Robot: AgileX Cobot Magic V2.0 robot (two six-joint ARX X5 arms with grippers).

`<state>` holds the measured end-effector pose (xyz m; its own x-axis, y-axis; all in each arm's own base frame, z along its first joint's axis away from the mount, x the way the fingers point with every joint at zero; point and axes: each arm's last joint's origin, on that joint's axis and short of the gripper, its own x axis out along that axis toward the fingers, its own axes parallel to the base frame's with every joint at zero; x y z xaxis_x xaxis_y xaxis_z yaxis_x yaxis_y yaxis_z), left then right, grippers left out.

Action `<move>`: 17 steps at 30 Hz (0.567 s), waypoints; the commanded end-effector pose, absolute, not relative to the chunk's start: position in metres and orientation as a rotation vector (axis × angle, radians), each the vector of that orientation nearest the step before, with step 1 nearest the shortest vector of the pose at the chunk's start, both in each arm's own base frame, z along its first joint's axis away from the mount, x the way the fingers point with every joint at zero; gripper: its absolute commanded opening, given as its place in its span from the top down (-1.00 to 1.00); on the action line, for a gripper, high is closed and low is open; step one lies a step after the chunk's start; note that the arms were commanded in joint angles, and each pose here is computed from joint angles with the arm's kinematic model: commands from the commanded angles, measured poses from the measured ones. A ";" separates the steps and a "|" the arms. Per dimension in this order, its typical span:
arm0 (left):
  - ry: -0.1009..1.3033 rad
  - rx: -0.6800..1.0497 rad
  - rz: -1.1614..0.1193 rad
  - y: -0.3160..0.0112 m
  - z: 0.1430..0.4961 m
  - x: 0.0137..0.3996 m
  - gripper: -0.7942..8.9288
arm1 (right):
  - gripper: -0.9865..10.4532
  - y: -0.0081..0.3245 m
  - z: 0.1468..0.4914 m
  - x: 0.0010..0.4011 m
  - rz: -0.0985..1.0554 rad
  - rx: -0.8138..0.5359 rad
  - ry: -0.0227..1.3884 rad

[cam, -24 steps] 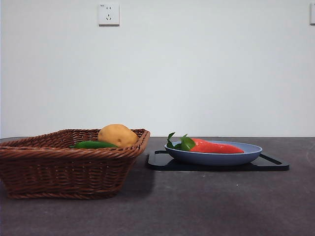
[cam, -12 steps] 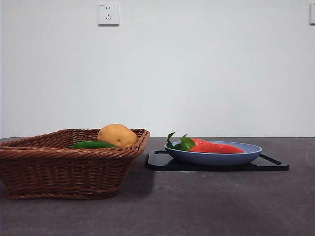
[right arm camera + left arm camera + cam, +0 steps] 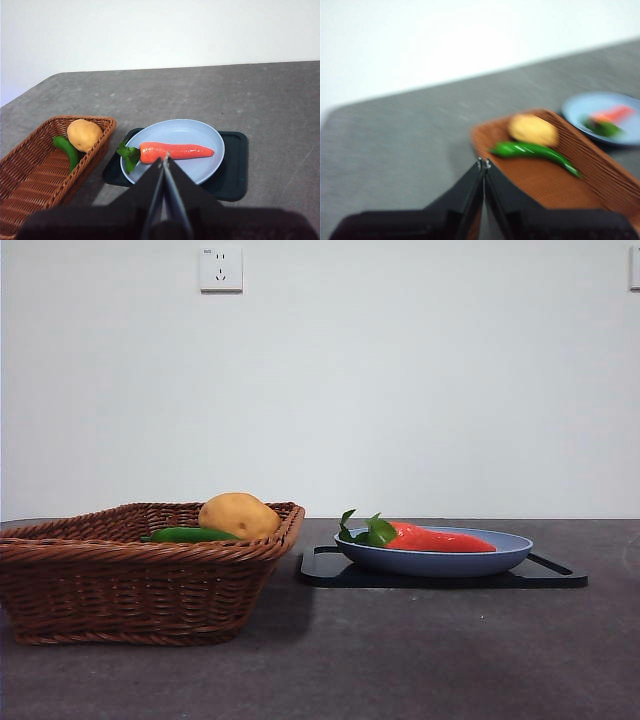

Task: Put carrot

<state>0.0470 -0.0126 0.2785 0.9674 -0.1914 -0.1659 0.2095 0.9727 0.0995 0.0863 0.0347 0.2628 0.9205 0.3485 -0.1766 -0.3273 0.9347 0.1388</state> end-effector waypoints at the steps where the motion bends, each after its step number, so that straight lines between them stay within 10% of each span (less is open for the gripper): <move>1: 0.035 0.121 -0.078 -0.008 0.269 0.053 0.82 | 0.82 0.035 0.264 0.086 0.348 0.122 0.192; 17: 0.117 0.040 -0.043 0.001 0.179 0.089 0.82 | 0.82 0.035 0.264 0.086 0.347 0.123 0.189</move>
